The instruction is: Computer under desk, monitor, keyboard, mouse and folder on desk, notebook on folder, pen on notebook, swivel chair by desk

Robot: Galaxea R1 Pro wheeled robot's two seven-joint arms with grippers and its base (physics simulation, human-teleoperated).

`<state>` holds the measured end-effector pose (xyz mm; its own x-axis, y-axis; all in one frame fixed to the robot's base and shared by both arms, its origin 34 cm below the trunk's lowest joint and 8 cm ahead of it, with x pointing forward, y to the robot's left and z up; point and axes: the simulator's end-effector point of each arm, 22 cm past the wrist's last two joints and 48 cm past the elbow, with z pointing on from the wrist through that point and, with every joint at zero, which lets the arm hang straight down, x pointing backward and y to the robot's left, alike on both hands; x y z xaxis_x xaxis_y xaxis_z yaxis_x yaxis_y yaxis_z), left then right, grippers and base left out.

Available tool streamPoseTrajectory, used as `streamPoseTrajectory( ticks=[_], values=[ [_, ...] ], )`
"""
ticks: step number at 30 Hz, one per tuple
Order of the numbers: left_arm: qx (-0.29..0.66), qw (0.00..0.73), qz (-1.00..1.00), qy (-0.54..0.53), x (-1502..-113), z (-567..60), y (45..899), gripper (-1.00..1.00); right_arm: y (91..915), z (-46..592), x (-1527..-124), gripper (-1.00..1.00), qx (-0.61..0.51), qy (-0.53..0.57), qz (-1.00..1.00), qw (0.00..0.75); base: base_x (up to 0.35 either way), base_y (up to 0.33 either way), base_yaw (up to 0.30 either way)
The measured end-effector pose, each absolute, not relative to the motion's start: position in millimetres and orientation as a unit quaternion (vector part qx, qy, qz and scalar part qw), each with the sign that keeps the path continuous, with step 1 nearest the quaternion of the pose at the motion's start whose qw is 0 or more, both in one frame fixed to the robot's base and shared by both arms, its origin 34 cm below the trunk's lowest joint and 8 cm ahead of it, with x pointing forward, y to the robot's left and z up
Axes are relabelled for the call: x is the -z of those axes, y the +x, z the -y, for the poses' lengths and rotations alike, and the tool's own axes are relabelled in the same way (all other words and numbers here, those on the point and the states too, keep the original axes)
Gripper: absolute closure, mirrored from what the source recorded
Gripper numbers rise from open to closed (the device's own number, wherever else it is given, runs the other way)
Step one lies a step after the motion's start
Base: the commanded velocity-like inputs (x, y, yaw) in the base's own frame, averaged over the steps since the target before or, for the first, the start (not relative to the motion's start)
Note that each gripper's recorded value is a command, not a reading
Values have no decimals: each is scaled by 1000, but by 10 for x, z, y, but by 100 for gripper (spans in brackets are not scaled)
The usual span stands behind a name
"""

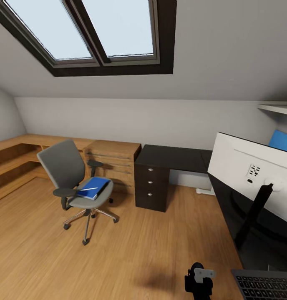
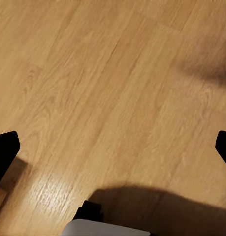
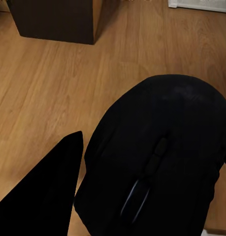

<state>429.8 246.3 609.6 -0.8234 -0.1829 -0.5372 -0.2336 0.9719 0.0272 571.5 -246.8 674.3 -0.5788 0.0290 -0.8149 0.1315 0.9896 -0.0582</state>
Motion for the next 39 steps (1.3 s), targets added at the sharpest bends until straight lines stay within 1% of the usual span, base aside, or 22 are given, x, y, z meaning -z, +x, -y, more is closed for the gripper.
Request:
streamPoseTrajectory(
  ticks=[6,39],
  values=[
    [-45,276,-954,-110,-6172,-2461,4282,-100,5708,2478,-6824,100,57,45,-886,457,116,0,-1],
    [-43,276,-954,-112,-6538,-2453,4201,-100,5621,2507,-7186,100,58,43,-886,457,329,0,0]
  ],
)
